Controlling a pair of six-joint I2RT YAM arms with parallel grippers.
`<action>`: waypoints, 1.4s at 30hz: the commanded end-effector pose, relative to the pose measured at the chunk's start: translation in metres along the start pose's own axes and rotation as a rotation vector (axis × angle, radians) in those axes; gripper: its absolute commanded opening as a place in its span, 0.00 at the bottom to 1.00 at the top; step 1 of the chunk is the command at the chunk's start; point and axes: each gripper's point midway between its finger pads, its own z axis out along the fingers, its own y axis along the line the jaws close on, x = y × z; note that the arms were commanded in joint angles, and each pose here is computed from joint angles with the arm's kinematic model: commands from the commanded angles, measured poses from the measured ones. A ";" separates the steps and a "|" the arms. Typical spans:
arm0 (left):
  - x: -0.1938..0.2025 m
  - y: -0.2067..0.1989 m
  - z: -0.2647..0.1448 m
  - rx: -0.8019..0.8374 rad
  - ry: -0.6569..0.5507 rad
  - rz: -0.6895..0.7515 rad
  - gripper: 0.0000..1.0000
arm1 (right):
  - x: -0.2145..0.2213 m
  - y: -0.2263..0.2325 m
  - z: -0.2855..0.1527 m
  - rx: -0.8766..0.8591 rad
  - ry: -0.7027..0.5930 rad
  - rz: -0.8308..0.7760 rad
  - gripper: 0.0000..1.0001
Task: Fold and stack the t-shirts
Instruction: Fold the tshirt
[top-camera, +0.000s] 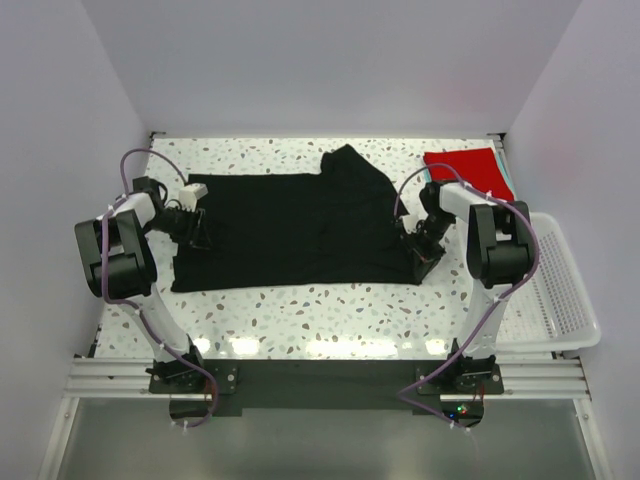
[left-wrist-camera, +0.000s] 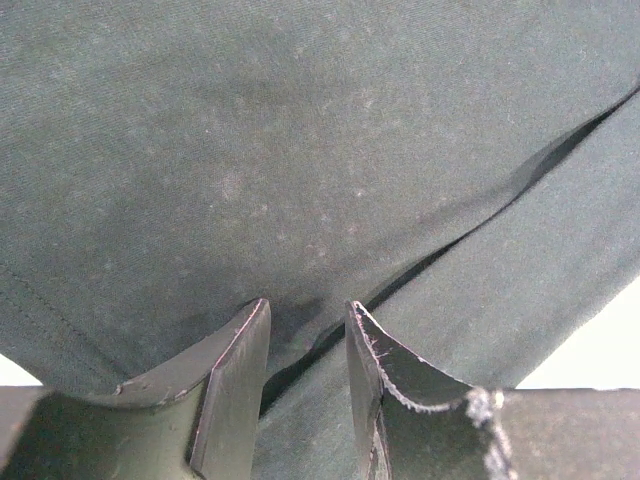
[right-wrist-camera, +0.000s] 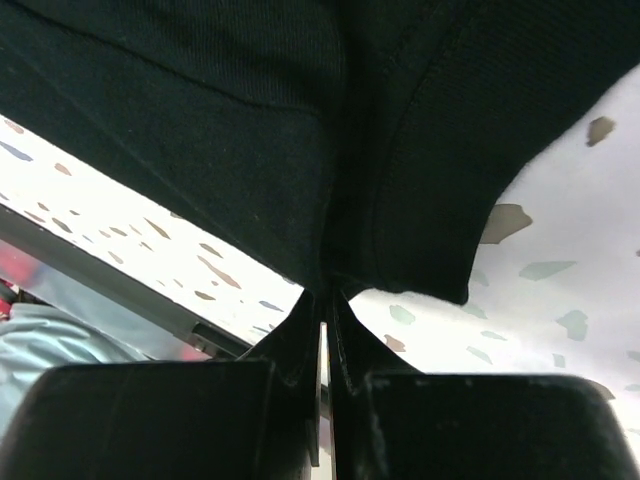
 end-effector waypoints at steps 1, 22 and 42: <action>0.040 0.036 0.009 -0.119 0.135 -0.042 0.42 | 0.009 -0.009 -0.008 0.069 0.004 -0.024 0.00; -0.010 -0.021 -0.065 -0.076 -0.059 0.228 0.50 | -0.047 0.047 -0.068 -0.018 -0.227 -0.077 0.22; 0.129 -0.021 -0.025 -0.096 0.268 0.150 0.35 | -0.009 0.005 0.020 0.184 -0.018 -0.133 0.19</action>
